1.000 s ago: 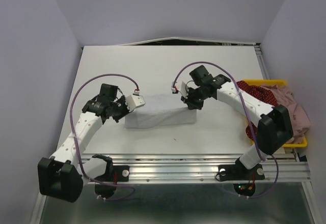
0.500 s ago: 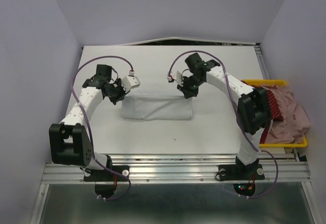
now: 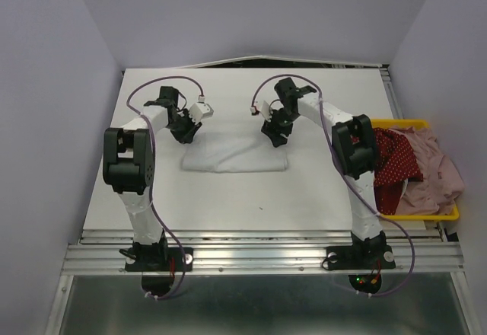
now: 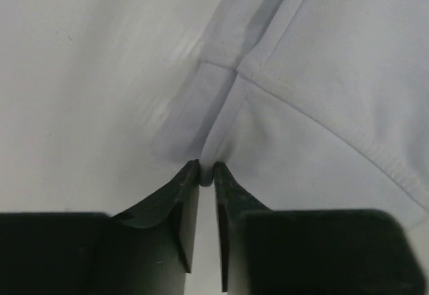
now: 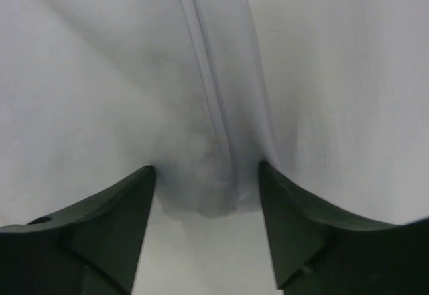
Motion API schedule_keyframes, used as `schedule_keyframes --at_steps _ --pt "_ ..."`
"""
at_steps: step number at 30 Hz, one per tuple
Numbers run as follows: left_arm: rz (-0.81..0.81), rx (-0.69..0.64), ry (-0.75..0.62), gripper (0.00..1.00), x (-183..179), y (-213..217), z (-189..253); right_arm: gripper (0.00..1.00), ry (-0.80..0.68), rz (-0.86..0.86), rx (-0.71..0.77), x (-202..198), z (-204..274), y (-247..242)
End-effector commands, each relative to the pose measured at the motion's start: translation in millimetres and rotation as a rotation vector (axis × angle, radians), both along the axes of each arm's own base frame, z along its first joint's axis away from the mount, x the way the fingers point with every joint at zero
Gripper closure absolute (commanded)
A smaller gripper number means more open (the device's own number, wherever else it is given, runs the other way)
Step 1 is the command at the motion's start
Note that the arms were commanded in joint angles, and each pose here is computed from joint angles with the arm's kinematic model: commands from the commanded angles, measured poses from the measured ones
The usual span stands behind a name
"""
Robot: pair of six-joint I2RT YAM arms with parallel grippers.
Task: Fold and stack the skirts
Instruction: Fold the skirt
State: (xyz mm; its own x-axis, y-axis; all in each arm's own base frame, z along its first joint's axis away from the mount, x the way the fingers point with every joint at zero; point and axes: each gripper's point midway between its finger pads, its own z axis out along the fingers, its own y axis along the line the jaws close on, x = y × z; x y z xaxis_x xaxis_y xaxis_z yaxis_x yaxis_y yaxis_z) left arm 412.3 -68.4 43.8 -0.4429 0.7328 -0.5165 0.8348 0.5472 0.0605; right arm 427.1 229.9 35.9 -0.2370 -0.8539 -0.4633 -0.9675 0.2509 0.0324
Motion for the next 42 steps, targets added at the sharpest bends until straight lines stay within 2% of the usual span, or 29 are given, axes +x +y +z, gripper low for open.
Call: schedule_keyframes --at_steps 1,4,6,9,11,12,13,15,17,21,24,27,31,36,39,42 --pt "0.116 -0.016 -0.043 0.43 26.7 8.3 14.3 0.19 -0.160 -0.156 0.053 49.9 36.1 2.5" --pt "0.186 -0.035 -0.103 0.36 27.4 16.5 40.4 0.18 -0.242 -0.253 0.076 62.9 64.5 -5.2" --pt "0.232 -0.028 -0.138 0.35 26.0 22.9 51.9 0.17 -0.291 -0.324 0.116 65.6 90.3 -6.6" --pt "0.289 -0.052 -0.177 0.35 13.9 24.1 78.2 0.18 -0.263 -0.372 0.182 48.3 109.0 -4.1" --pt "0.298 -0.086 -0.179 0.35 -0.7 19.4 95.3 0.20 -0.203 -0.392 0.200 31.5 104.9 -3.5" --pt "0.299 -0.095 -0.156 0.35 -11.0 17.6 92.1 0.22 -0.185 -0.397 0.206 25.7 105.2 -3.7" --pt "0.279 -0.122 -0.161 0.37 -19.9 11.1 100.5 0.29 -0.153 -0.382 0.217 13.4 103.6 -2.8" --pt "0.251 -0.132 -0.099 0.39 -44.5 4.9 88.5 0.36 -0.100 -0.369 0.235 -2.6 99.6 -0.7" --pt "0.209 -0.140 -0.052 0.44 -69.9 -6.8 75.7 0.48 -0.017 -0.341 0.267 -24.1 92.1 4.8" --pt "0.194 -0.145 0.024 0.52 -98.4 -24.2 51.0 0.52 0.104 -0.340 0.257 -46.8 63.9 5.9" --pt "0.198 -0.158 0.083 0.53 -106.2 -36.1 37.0 0.53 0.170 -0.347 0.240 -60.6 36.4 7.9" --pt "0.220 -0.144 0.141 0.55 -102.7 -38.8 16.6 0.53 0.186 -0.359 0.208 -64.8 10.1 6.7" --pt "0.332 -0.067 0.132 0.59 -79.8 -14.1 -5.7 0.54 0.161 -0.389 0.072 -69.5 -32.9 -18.9" --pt "0.423 -0.006 0.186 0.61 -53.9 24.7 -32.5 0.57 0.247 -0.364 -0.016 -113.1 -61.4 -34.1" --pt "0.392 0.014 0.153 0.57 -31.1 30.0 -29.6 0.57 0.326 -0.300 0.004 -154.9 -56.2 -11.6" --pt "0.332 -0.010 0.132 0.49 -3.2 19.2 -16.6 0.56 0.399 -0.192 0.109 -200.5 -29.4 44.7"
